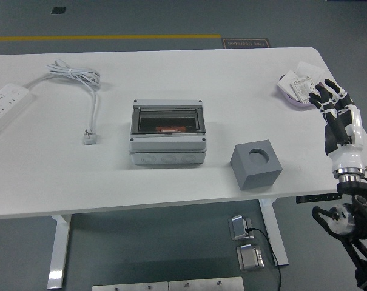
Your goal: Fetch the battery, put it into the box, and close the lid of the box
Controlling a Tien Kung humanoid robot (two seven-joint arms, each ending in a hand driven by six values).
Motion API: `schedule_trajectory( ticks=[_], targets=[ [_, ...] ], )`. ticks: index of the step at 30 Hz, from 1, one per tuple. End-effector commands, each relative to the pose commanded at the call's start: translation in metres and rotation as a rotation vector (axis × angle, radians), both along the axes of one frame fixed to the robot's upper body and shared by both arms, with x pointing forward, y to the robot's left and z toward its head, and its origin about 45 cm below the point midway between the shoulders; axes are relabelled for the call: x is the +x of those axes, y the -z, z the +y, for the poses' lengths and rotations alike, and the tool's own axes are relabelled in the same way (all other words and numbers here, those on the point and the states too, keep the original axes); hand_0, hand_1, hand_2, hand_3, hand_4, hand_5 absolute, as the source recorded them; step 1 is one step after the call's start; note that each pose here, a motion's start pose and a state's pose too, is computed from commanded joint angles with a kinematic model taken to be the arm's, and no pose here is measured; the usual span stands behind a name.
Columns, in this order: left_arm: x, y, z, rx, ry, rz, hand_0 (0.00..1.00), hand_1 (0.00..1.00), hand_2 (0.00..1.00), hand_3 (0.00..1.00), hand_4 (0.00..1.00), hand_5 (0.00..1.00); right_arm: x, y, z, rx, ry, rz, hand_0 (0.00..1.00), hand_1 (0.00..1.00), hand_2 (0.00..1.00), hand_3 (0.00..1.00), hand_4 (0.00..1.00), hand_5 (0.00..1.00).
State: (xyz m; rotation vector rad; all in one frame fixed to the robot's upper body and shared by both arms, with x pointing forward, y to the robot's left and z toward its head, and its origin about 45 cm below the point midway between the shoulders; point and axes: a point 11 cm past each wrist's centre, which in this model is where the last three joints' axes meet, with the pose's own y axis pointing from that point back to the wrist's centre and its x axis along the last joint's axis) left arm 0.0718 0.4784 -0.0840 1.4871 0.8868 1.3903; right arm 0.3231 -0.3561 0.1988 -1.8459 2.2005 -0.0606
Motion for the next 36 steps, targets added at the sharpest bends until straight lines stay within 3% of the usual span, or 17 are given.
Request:
schedule_trajectory(
  ticks=[14, 36],
  targets=[
    [0.0002, 0.0, 0.0, 0.001, 0.0, 0.0, 0.569, 0.687, 0.555, 0.596, 0.496, 0.165, 0.0009, 0.0001, -0.0021, 0.031, 0.004, -0.003, 0.756, 0.673, 0.722, 0.764, 0.915, 0.447],
    [-0.0001, -0.0001, 0.0002, 0.001, -0.001, 0.001, 0.569, 0.687, 0.554, 0.594, 0.495, 0.165, 0.0014, 0.0065, -0.0046, 0.013, 0.008, 0.045, 0.747, 0.675, 0.725, 0.773, 0.922, 0.464]
  ],
)
